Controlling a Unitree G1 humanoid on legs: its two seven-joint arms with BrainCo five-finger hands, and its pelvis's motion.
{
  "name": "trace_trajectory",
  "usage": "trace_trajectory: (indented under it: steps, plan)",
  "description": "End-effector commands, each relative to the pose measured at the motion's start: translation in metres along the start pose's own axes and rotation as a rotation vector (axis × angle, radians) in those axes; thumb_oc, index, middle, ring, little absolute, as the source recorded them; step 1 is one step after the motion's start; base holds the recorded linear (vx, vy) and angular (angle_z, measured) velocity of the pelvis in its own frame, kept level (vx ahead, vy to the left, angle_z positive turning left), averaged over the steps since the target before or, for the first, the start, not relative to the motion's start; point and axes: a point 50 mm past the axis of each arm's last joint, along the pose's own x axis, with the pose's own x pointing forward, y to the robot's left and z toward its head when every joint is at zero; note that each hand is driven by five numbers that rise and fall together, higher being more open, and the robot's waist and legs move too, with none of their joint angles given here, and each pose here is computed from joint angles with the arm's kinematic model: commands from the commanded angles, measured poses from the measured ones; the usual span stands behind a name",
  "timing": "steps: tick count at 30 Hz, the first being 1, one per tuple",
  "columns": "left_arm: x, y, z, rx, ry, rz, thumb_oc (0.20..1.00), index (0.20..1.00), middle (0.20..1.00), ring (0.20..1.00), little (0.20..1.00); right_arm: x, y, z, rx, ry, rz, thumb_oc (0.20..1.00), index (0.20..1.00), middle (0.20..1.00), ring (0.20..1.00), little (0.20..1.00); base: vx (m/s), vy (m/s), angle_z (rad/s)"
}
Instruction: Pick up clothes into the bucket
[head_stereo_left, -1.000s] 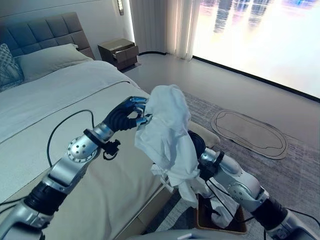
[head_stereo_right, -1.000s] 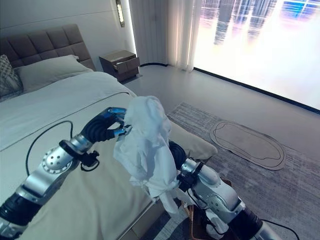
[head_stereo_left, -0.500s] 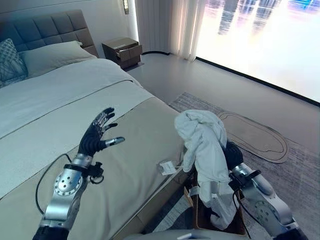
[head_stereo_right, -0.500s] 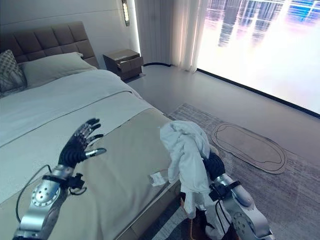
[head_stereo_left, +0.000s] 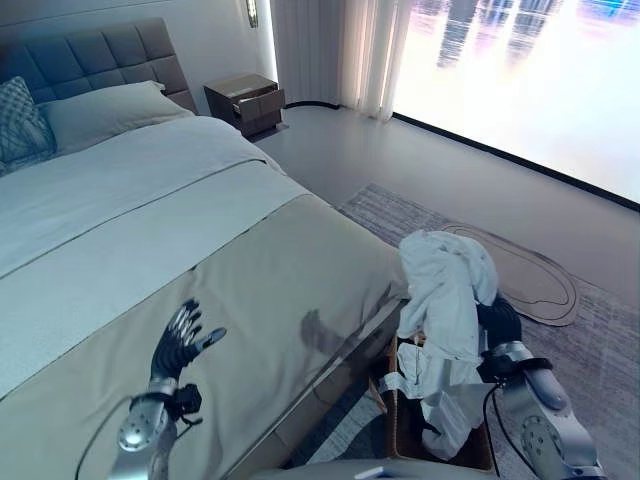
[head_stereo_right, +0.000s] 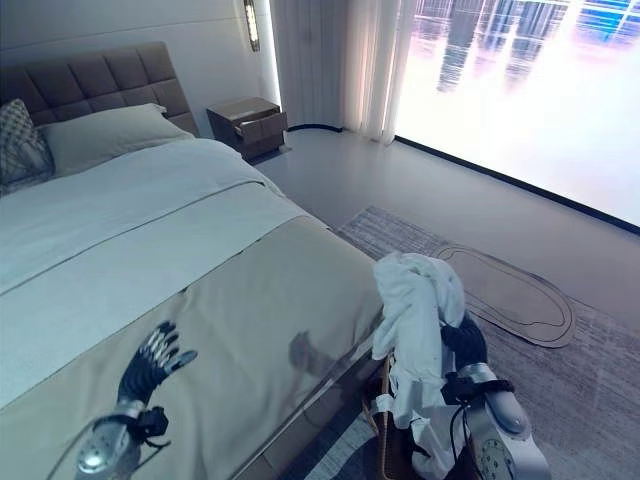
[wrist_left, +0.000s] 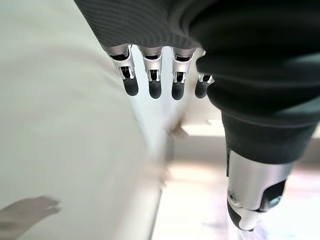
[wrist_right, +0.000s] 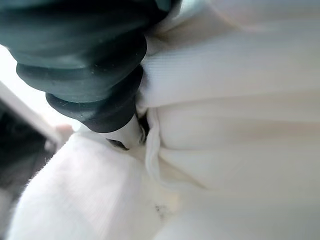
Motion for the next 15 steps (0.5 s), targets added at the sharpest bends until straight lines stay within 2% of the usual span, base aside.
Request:
trace_trajectory:
  steps: [1, 2, 3, 7, 8, 15]
  plan:
    - [0.011, 0.011, -0.002, 0.025, 0.016, 0.123, 1.0, 1.0, 1.0, 1.0, 1.0, 0.018, -0.008, 0.039, -0.068, -0.248, -0.136, 0.2, 0.2, 0.2, 0.2, 0.2, -0.06, 0.014, 0.11]
    - [0.011, 0.011, -0.002, 0.025, 0.015, 0.122, 1.0, 1.0, 1.0, 1.0, 1.0, 0.018, -0.008, 0.039, -0.068, -0.249, -0.137, 0.2, 0.2, 0.2, 0.2, 0.2, -0.12, 0.025, 0.11]
    - [0.008, 0.011, -0.022, 0.058, 0.111, 0.145, 1.0, 1.0, 1.0, 1.0, 1.0, 0.022, -0.013, 0.037, -0.085, -0.242, -0.193, 0.2, 0.2, 0.2, 0.2, 0.2, -0.1, 0.024, 0.05]
    - [0.001, 0.005, -0.05, 0.111, 0.242, 0.146, 1.0, 1.0, 1.0, 1.0, 1.0, 0.029, -0.021, 0.037, -0.115, -0.248, -0.277, 0.2, 0.2, 0.2, 0.2, 0.2, -0.07, 0.025, -0.02]
    - [-0.005, 0.002, -0.067, 0.128, 0.329, 0.154, 1.0, 1.0, 1.0, 1.0, 1.0, 0.034, -0.028, 0.033, -0.132, -0.231, -0.345, 0.2, 0.2, 0.2, 0.2, 0.2, -0.08, 0.038, 0.01]
    - [-0.019, -0.015, -0.094, 0.179, 0.456, 0.101, 1.0, 1.0, 1.0, 1.0, 1.0, 0.056, -0.045, 0.04, -0.179, -0.242, -0.522, 0.2, 0.2, 0.2, 0.2, 0.2, -0.06, 0.029, 0.02]
